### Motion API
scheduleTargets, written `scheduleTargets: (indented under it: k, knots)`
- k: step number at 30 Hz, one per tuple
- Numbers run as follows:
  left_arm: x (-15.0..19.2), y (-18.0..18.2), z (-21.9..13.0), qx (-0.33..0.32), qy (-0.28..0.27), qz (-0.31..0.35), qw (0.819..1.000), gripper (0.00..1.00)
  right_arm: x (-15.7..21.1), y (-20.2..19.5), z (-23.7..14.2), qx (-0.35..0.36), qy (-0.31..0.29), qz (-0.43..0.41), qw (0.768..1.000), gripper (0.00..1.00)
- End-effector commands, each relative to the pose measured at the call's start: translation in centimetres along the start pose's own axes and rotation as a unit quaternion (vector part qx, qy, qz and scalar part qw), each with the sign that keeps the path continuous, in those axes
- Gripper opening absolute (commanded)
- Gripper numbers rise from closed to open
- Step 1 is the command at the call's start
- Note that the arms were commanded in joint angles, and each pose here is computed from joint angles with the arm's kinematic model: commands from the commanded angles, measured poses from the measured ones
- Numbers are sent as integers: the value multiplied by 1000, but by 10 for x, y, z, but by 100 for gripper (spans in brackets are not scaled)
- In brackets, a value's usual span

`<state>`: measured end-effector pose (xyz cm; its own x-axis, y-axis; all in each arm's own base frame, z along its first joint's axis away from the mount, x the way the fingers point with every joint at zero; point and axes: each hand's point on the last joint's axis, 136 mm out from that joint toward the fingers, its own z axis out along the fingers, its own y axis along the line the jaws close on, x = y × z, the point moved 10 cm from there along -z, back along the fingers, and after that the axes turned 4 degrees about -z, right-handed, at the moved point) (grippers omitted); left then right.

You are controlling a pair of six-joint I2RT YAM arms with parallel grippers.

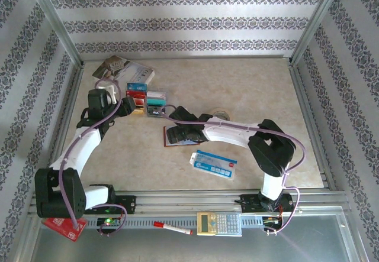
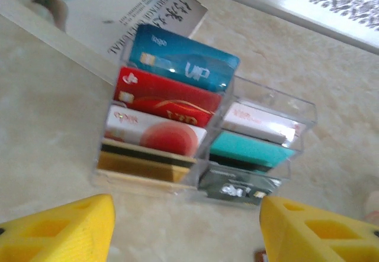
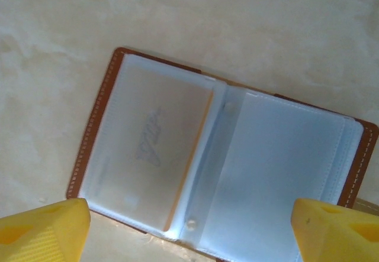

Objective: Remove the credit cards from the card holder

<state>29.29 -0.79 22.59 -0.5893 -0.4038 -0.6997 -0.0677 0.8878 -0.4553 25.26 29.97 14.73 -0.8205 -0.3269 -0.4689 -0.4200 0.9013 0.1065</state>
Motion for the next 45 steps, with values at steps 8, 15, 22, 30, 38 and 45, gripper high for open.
scheduleTargets:
  k: [8,15,22,30,38,45]
  knots:
    - [35,-5,-3,101,56,-109,987,77,12,-1,24,41,60,-8,997,86]
    - [53,-6,2,120,98,-148,977,78,22,-11,36,40,89,14,995,81]
    - [80,-11,9,131,143,-191,962,71,32,-28,39,42,103,31,993,74]
    - [111,-33,28,138,198,-195,951,51,37,-33,42,31,107,39,993,65]
    - [131,-50,49,130,243,-190,942,36,37,-34,41,17,101,47,994,62]
    - [141,-70,62,146,266,-185,935,29,38,-34,41,4,95,53,994,58]
